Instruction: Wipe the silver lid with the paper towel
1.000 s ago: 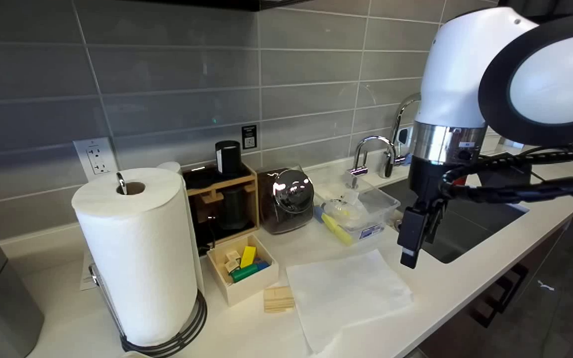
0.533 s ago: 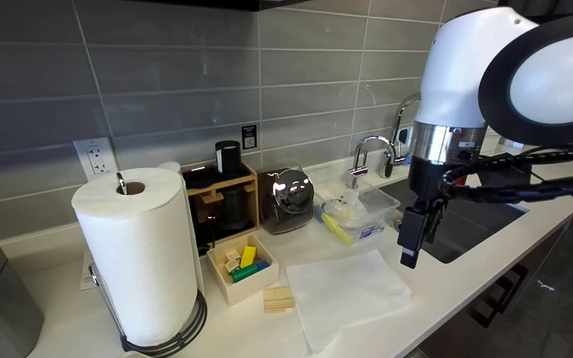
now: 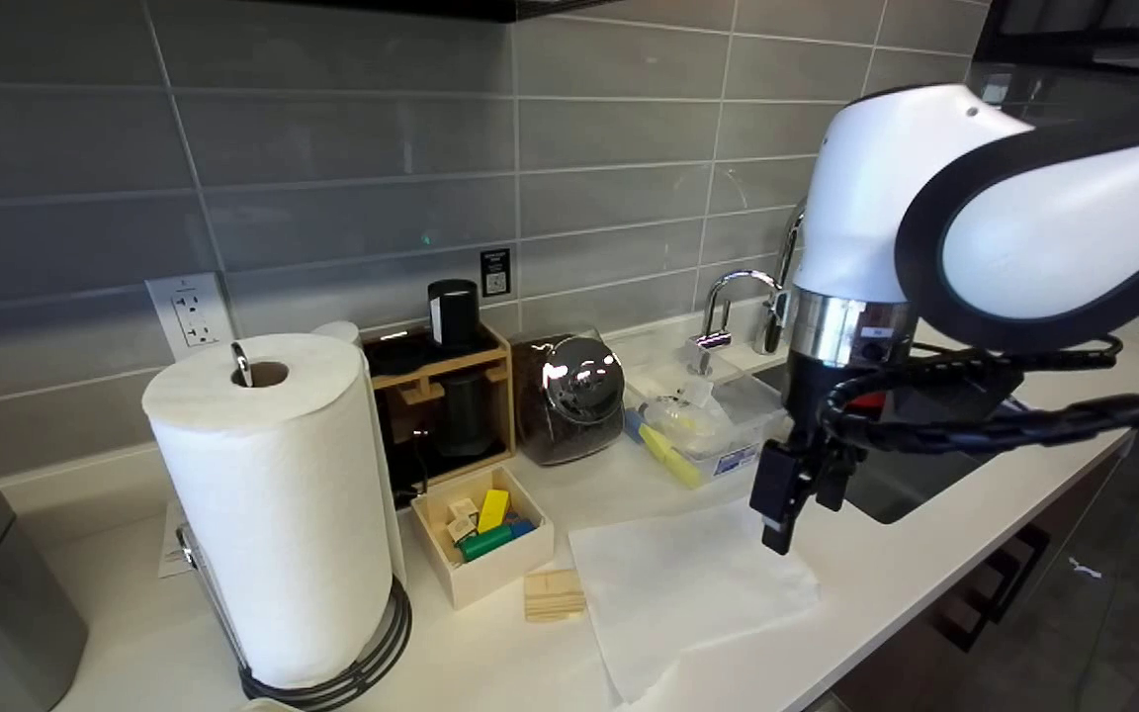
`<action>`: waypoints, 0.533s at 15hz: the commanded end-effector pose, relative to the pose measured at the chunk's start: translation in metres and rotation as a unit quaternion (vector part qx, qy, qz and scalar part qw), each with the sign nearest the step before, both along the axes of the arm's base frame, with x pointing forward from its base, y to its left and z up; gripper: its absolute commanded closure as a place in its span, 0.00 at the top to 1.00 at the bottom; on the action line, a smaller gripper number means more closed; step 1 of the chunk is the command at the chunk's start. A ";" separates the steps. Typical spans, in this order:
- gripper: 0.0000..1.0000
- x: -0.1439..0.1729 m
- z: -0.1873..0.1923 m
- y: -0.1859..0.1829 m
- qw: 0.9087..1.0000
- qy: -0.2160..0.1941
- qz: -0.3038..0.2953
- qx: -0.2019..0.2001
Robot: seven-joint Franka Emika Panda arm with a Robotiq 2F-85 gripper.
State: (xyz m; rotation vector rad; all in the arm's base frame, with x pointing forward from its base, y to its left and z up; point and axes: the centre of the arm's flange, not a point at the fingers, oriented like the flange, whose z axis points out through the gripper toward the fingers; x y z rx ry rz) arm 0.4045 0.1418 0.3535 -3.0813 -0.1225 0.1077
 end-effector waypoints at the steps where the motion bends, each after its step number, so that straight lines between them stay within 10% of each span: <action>1: 1.00 0.027 -0.048 0.005 0.995 -0.016 -0.100 -0.003; 7: 1.00 0.054 -0.110 -0.019 0.968 -0.069 -0.236 -0.052; 8: 1.00 0.041 -0.085 -0.022 0.978 -0.049 -0.200 -0.027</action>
